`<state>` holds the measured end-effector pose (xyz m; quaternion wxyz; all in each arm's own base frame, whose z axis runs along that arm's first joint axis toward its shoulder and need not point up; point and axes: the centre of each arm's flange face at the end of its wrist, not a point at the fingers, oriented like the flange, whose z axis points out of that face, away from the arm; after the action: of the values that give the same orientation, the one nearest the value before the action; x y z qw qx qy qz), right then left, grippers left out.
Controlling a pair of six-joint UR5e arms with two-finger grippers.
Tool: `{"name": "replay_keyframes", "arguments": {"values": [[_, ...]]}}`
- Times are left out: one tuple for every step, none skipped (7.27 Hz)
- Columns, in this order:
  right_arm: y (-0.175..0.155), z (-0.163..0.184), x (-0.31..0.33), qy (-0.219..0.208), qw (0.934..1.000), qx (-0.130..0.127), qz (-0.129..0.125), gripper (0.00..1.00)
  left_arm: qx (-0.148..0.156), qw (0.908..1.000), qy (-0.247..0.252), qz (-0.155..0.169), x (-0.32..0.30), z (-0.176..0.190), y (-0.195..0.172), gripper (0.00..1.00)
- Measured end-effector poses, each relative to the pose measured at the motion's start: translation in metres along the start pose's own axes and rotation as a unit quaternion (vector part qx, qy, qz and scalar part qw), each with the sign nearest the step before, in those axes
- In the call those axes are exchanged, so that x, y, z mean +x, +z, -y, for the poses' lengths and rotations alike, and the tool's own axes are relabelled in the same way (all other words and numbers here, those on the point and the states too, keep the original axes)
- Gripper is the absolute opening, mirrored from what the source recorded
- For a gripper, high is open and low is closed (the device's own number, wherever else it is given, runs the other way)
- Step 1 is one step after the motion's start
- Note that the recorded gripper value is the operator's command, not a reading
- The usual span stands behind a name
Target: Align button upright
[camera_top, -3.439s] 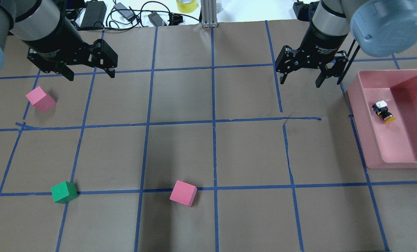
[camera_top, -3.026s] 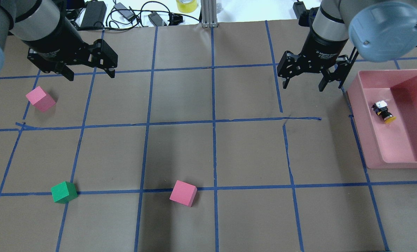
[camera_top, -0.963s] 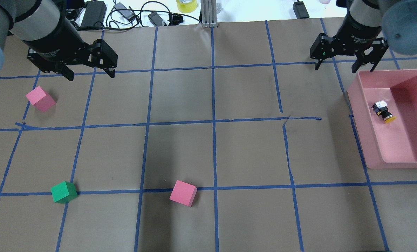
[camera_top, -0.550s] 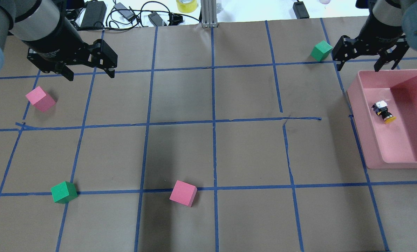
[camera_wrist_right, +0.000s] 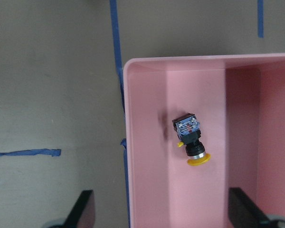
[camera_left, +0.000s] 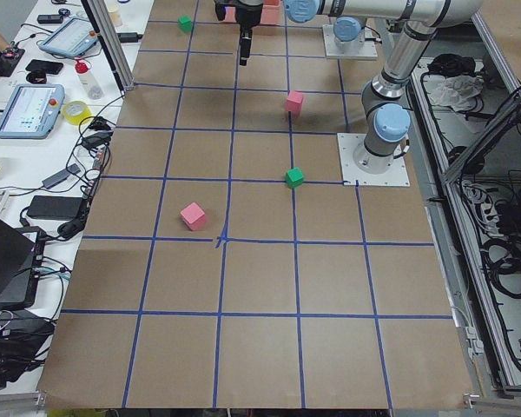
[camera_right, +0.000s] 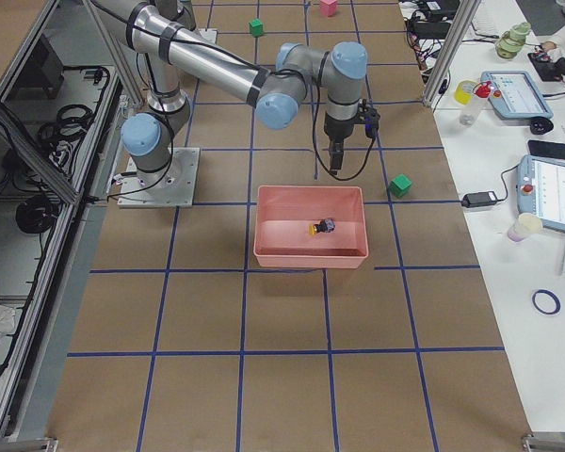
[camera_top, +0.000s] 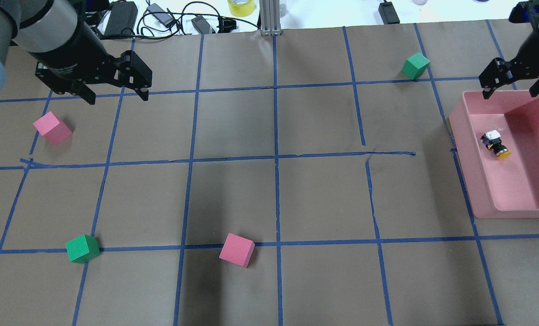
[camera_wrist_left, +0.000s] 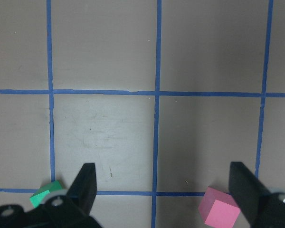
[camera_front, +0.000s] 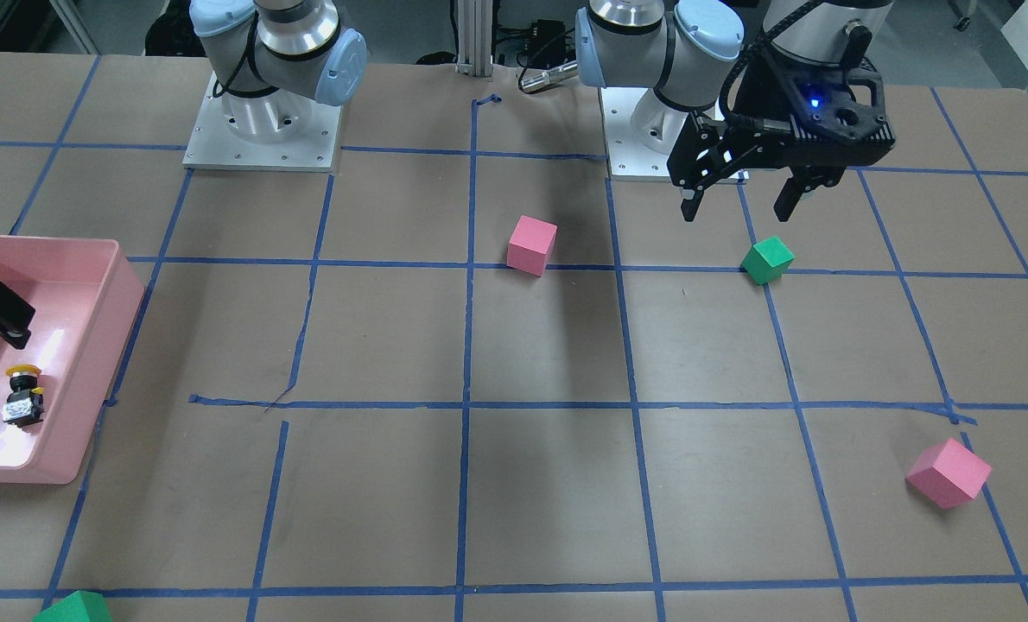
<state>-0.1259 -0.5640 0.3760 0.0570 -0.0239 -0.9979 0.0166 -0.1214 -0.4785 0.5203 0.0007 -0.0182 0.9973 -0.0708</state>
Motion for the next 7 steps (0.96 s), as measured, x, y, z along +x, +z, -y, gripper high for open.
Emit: {"name": "replay_keyframes", "arguments": {"values": [[0.027,-0.007,0.017,-0.008,0.9999,0.007,-0.004,1.00,0.000,1.0000,0.000,0.000,0.000,0.000,0.000,1.00],[0.052,-0.014,0.030,-0.006,0.9999,0.010,-0.006,1.00,0.000,1.0000,0.000,0.000,0.000,0.000,0.000,1.00],[0.074,-0.020,0.041,0.003,0.9999,0.008,-0.007,1.00,0.000,1.0000,0.000,0.000,0.000,0.000,0.000,1.00],[0.093,-0.023,0.052,0.017,0.9998,0.000,-0.004,1.00,0.000,1.0000,0.000,0.000,0.000,0.000,0.000,1.00],[0.110,-0.025,0.059,0.030,0.9995,-0.010,0.000,1.00,0.000,1.0000,0.000,0.000,0.000,0.000,0.000,1.00],[0.125,-0.024,0.062,0.042,0.9989,-0.021,0.004,1.00,0.000,1.0000,0.000,0.000,0.000,0.000,0.000,1.00],[0.141,-0.022,0.063,0.056,0.9979,-0.031,0.006,1.00,0.000,1.0000,0.000,0.000,0.000,0.000,0.000,1.00]]}}
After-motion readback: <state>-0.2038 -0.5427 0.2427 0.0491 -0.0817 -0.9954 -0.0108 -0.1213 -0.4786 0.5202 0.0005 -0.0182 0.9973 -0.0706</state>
